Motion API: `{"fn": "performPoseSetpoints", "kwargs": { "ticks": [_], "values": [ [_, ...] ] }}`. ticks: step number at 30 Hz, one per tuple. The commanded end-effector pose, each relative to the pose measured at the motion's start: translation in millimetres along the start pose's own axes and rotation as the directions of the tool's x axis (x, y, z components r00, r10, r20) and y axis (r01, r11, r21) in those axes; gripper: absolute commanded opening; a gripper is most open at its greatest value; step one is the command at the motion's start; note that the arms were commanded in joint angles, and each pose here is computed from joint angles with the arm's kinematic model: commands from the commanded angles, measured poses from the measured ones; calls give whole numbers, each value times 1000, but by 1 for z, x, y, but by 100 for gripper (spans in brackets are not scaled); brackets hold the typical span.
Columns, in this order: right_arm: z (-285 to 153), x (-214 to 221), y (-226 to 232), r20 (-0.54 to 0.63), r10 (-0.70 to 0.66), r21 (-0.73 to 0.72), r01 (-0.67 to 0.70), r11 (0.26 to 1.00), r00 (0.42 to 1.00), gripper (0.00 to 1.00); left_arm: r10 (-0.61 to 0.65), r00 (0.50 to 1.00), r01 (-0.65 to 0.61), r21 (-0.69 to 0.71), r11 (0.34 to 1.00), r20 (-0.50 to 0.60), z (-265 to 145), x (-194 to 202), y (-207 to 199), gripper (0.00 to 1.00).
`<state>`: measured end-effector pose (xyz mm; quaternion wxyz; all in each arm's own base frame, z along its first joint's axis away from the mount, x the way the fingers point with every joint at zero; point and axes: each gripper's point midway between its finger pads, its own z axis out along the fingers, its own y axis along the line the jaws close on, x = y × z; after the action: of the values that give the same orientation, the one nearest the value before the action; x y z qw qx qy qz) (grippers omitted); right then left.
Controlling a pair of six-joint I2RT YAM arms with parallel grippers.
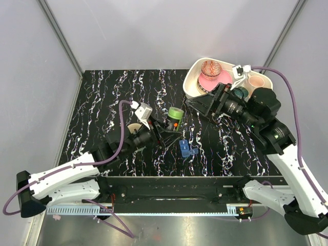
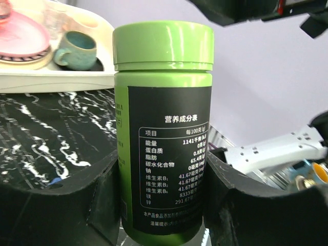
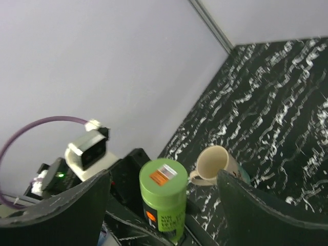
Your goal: Sort the pills into containers
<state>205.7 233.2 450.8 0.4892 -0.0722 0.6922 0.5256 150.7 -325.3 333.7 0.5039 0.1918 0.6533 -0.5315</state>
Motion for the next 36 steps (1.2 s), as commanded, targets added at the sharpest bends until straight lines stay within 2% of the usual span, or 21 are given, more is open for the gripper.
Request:
{"fn": "performPoseSetpoints", "kwargs": {
  "ticks": [1,13,22,36],
  "values": [
    [6,-9,-11,28,24,83,-27,996,999,89,40,994,-26,-134,991,97,0,-37,11,0],
    [40,26,-10,-72,-6,129,16,992,997,88,46,997,-38,-139,990,57,10,-28,12,0],
    [45,39,-26,-90,13,193,5,981,996,85,52,996,-43,-125,991,66,9,-33,8,0],
    [54,58,-28,-148,45,178,-18,984,988,77,50,995,-41,-114,993,81,13,-35,4,0]
  ]
}}
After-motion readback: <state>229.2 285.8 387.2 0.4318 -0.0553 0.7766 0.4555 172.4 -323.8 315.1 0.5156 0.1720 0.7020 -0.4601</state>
